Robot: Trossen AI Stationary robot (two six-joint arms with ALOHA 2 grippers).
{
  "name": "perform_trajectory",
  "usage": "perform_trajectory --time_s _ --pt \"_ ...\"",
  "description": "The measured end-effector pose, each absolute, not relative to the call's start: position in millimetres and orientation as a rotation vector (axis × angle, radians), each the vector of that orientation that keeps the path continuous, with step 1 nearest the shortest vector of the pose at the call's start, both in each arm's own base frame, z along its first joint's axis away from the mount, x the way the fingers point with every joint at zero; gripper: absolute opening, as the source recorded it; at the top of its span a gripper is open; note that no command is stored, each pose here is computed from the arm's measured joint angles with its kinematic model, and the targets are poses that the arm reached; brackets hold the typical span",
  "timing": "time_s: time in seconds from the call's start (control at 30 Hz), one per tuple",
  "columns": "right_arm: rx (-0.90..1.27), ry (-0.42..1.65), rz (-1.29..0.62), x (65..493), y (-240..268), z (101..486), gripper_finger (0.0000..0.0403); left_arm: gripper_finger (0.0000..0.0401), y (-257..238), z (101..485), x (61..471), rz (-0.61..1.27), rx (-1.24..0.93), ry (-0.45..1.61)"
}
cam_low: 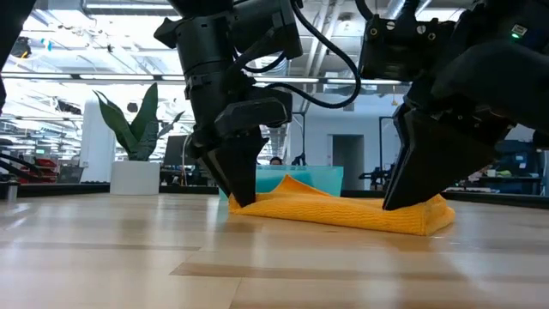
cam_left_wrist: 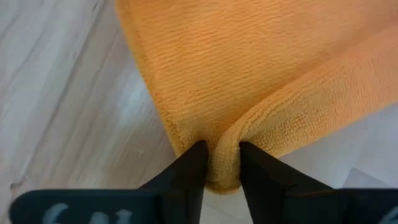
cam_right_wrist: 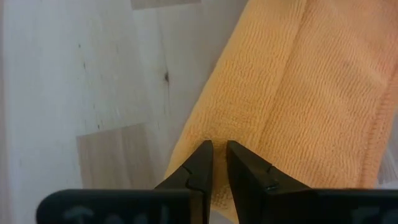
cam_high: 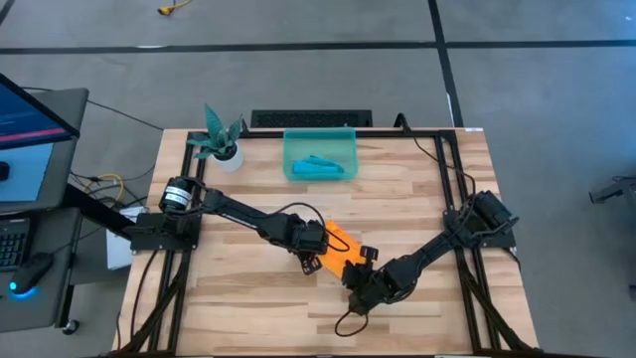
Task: Roll microfiber towels into tight, uniform cylinder then place into a basket
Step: Roll the orange microfiber cloth
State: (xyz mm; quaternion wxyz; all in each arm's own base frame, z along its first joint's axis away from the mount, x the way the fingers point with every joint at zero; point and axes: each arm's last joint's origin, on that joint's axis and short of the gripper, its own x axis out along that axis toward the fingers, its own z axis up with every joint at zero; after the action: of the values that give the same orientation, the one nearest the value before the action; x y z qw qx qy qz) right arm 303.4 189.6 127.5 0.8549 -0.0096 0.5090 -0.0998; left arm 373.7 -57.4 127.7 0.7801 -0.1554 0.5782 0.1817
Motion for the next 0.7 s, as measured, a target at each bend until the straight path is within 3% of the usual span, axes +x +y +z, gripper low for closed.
perform_trajectory --time_s 0.33,0.7 --pt "0.001 1.089 -0.207 302.6 189.6 127.0 0.007 0.01 -62.1 137.2 372.0 0.283 -0.193 1.242" --pt "0.002 1.099 -0.201 301.7 190.1 126.8 0.007 0.0097 -94.2 192.6 349.4 0.251 0.0 1.092"
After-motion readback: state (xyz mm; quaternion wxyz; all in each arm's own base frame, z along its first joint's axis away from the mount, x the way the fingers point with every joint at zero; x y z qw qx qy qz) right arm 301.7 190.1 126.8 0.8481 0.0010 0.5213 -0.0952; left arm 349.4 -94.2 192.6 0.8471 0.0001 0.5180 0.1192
